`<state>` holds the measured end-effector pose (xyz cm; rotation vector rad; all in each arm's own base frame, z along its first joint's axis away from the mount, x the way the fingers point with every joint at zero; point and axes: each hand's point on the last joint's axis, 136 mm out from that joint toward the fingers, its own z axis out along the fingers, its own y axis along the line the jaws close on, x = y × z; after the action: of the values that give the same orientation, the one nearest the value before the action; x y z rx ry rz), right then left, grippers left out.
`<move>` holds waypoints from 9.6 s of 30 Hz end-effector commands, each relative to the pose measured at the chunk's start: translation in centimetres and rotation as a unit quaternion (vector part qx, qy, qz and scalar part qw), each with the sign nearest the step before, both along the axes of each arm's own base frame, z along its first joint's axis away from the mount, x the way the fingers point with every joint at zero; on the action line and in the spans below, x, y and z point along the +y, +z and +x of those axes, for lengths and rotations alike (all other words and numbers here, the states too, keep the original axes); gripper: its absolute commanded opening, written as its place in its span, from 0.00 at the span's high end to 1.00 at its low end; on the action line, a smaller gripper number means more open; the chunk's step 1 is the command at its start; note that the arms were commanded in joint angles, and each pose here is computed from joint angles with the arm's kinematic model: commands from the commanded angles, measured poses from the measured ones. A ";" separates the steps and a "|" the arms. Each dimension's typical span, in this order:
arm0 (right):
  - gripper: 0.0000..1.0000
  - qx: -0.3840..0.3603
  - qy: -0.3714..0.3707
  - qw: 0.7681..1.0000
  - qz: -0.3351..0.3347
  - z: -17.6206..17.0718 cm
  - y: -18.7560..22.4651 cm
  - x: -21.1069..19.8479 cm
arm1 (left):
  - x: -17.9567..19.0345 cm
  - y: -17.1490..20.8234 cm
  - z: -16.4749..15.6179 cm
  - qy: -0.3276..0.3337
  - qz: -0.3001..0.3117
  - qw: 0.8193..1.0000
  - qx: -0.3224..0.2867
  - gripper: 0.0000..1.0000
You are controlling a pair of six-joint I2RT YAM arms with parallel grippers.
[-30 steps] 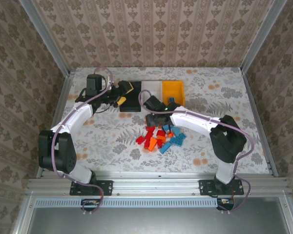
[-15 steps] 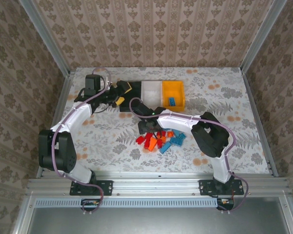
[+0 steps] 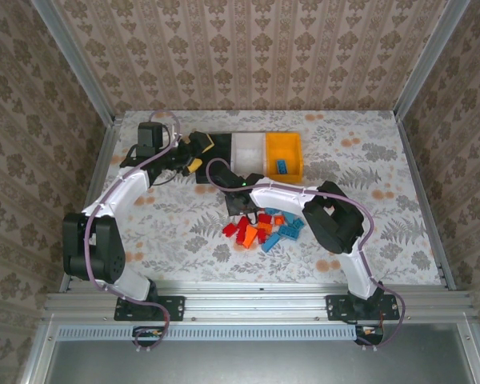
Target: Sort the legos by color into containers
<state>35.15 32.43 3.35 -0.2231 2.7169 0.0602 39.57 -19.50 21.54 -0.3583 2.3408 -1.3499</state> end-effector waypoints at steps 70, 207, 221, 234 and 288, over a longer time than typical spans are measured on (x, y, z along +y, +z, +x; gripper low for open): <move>0.41 -0.087 0.110 0.990 -0.001 3.6 6.5 -1.6 | 0.2 -1.2 0.5 0.002 -0.006 1.000 0.018 0.08; 0.40 0.006 -0.038 0.998 0.051 -9.9 5.1 -7.6 | -8.0 -3.4 -4.9 -0.121 0.047 0.991 0.045 0.10; 0.62 0.045 -0.024 0.998 0.030 -11.4 2.0 -6.3 | -6.9 -2.6 -4.1 -0.107 0.036 0.993 0.040 0.10; 0.67 0.049 -0.025 0.998 0.010 -10.9 1.2 -6.1 | -6.4 -2.5 -3.8 -0.100 0.038 0.993 0.040 0.10; 0.56 0.050 -0.016 0.999 0.007 -11.7 -0.1 -5.9 | -6.4 -3.6 -3.6 -0.101 0.051 0.993 0.043 0.10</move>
<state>22.86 26.42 2.54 -0.1799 2.8562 0.1088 35.56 -25.80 17.02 -0.1922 2.5810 -1.3290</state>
